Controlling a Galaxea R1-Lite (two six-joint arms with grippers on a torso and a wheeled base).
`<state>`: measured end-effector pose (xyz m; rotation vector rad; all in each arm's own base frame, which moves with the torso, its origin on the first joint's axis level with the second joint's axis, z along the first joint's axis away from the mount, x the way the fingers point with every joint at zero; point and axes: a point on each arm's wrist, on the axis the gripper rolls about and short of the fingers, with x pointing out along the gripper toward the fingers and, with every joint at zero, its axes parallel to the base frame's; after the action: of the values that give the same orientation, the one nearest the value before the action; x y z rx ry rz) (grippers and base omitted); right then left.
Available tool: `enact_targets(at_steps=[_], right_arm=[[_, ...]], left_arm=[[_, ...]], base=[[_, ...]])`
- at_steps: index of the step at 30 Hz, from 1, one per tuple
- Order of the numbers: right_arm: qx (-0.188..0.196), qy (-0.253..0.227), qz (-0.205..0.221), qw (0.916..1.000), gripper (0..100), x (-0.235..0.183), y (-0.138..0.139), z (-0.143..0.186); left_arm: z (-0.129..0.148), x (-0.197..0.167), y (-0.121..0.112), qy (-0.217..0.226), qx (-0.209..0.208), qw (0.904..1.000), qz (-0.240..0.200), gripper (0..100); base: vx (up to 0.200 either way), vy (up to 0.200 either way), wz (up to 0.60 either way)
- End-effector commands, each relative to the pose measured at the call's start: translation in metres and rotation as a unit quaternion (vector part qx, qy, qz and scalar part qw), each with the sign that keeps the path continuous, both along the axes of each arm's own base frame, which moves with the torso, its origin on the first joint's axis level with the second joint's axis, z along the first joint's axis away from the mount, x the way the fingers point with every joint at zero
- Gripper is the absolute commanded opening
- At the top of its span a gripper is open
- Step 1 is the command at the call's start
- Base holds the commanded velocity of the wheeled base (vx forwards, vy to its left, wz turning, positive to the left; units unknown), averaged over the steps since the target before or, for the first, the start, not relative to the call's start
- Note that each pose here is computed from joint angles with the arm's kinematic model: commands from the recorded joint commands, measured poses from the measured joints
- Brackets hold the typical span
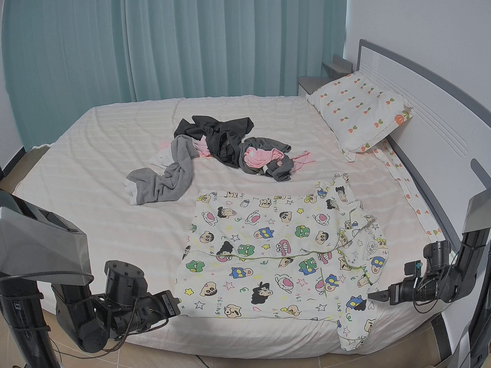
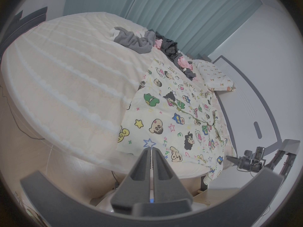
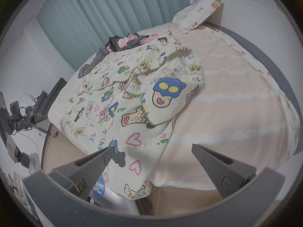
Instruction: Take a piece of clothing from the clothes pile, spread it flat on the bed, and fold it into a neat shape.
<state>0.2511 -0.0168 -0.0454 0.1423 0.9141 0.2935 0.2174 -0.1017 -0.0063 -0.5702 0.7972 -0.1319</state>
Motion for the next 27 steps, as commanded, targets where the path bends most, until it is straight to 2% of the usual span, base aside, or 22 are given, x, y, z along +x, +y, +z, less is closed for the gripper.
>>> enact_targets(at_steps=[1, 4, 9, 17, 27], right_arm=[[0.013, 0.026, 0.013, 0.9995, 100, 0.004, -0.002, -0.022], [0.032, 0.019, 0.033, 0.9988, 100, 0.005, 0.0, -0.021], [0.038, 0.01, 0.059, 0.9975, 100, 0.009, 0.007, -0.021], [0.049, 0.009, 0.088, 0.9949, 100, 0.01, 0.019, -0.021], [0.053, 0.011, 0.109, 0.9926, 100, 0.007, 0.026, -0.021]], left_arm=[[-0.02, -0.007, 0.003, 0.027, 0.011, 0.9996, -0.001, 0], [-0.028, -0.006, 0.003, 0.024, 0.008, 0.9997, -0.001, 0], [-0.036, -0.006, 0.005, 0.026, -0.005, 0.9996, -0.008, 0], [-0.019, -0.005, 0.013, 0.022, -0.064, 0.9977, -0.004, 0], [-0.014, -0.006, 0.015, 0.015, -0.066, 0.9977, -0.004, 0]], base=[[0.0, 0.0, 0.0], [0.0, 0.0, 0.0], [0.0, 0.0, 0.0], [0.0, 0.0, 0.0], [0.0, 0.0, 0.0]])
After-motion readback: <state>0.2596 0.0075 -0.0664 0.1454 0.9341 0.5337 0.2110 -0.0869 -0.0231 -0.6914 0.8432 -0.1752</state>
